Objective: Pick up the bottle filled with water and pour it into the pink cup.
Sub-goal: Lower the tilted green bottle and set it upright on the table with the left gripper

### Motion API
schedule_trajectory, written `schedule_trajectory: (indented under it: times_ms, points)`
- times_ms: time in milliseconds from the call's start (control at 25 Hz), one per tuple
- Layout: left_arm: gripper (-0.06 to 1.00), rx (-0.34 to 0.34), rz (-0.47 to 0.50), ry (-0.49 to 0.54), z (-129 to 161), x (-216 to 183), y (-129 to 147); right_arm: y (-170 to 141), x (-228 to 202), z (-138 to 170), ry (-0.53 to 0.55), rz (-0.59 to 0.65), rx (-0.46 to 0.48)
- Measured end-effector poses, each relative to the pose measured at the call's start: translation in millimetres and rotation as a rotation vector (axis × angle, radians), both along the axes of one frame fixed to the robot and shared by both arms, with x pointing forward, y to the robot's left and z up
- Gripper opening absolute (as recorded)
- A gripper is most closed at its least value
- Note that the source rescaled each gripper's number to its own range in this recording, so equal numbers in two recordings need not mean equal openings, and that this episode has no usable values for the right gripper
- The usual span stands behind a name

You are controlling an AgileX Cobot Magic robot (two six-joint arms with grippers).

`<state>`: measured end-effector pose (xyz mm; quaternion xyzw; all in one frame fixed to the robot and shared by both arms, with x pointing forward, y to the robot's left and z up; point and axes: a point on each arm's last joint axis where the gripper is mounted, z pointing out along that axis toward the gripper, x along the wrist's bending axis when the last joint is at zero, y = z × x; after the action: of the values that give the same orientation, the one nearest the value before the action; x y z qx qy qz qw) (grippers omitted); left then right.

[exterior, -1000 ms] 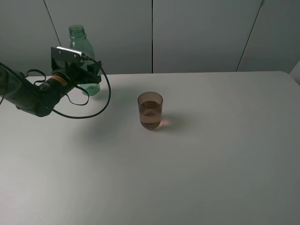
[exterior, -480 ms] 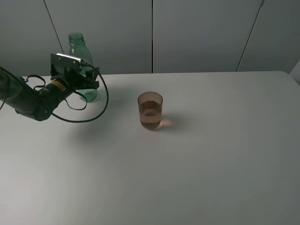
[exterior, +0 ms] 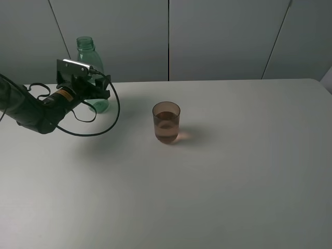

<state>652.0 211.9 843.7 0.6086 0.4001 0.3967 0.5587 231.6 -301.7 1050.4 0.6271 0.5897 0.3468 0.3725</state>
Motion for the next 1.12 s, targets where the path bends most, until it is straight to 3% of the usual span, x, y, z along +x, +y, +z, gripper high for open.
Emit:
schedule_trajectory:
  times_ms: [120,160,360,440,760,1120]
  points:
    - [0.07,0.0,-0.004,0.0,0,0,0,0,0,0,0.0,0.0,0.0]
    - [0.14,0.0,-0.004,0.0,0,0,0,0,0,0,0.0,0.0,0.0]
    - [0.79,0.0,-0.004,0.001,0,0,0,0,0,0,0.0,0.0,0.0]
    - [0.93,-0.001,-0.003,0.003,0,0,0,0,0,0,0.0,0.0,0.0]
    - [0.96,0.014,0.0,0.065,-10,-13,3,0,0,0,0.0,0.0,0.0]
    - [0.96,0.073,0.019,0.138,2,-13,8,0,0,0,0.0,0.0,0.0]
